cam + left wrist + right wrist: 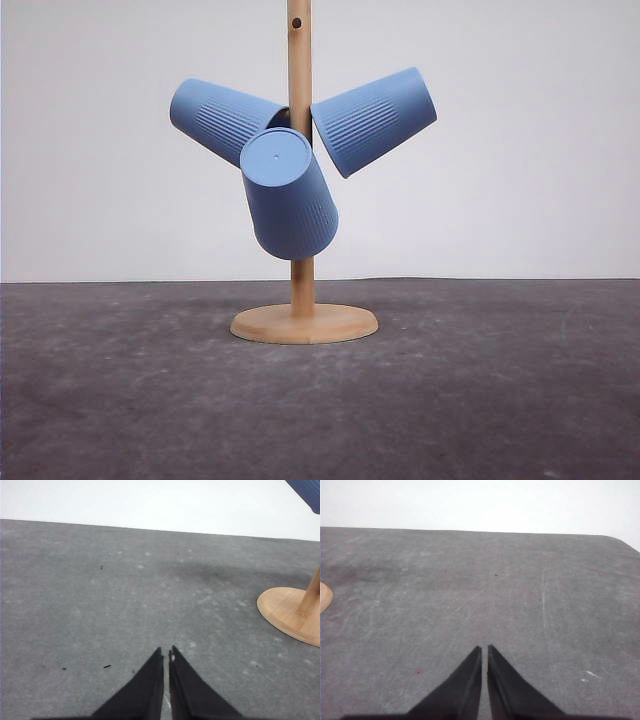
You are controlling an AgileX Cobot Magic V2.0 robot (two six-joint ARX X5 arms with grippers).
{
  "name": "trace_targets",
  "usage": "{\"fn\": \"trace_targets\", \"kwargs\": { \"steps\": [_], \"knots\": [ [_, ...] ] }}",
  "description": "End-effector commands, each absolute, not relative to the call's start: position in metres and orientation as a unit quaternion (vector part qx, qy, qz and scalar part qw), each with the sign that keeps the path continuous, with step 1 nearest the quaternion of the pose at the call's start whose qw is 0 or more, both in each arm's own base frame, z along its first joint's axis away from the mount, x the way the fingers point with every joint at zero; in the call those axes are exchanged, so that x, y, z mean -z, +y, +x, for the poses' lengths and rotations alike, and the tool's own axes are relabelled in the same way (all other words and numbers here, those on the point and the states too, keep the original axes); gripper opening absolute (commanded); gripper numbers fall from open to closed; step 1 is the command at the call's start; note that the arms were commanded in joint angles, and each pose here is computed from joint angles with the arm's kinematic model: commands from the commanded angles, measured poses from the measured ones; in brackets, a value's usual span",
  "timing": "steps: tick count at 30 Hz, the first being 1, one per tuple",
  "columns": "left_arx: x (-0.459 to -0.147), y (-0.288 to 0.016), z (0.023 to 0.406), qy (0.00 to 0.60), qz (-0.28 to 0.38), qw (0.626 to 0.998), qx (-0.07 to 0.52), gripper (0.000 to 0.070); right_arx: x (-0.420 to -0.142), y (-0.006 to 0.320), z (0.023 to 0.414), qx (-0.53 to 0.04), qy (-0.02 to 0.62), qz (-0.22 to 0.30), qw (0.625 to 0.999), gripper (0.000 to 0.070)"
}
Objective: Place three cups
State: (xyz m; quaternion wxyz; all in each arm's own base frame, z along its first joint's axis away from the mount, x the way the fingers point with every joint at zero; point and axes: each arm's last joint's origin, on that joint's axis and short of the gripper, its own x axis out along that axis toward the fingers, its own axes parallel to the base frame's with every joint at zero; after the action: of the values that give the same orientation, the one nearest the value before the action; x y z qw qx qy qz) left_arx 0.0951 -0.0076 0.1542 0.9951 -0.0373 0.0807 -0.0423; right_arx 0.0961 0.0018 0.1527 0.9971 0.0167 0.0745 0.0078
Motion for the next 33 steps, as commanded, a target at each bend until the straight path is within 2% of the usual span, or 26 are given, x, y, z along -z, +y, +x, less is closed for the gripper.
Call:
{"fn": "trace_targets", "kwargs": {
  "steps": [1, 33],
  "knots": [
    [-0.1518, -0.0077, 0.0959, 0.079, -0.039, 0.995, 0.042, 0.0, -0.1528, 0.0017, 0.0962, -0.007, 0.071, 0.025, 0.997, 0.0016],
    [-0.1519, -0.0077, 0.0959, 0.079, -0.039, 0.995, 0.042, 0.0, -0.1528, 0.0017, 0.0962, -0.007, 0.071, 0.025, 0.997, 0.0016]
  ]
}}
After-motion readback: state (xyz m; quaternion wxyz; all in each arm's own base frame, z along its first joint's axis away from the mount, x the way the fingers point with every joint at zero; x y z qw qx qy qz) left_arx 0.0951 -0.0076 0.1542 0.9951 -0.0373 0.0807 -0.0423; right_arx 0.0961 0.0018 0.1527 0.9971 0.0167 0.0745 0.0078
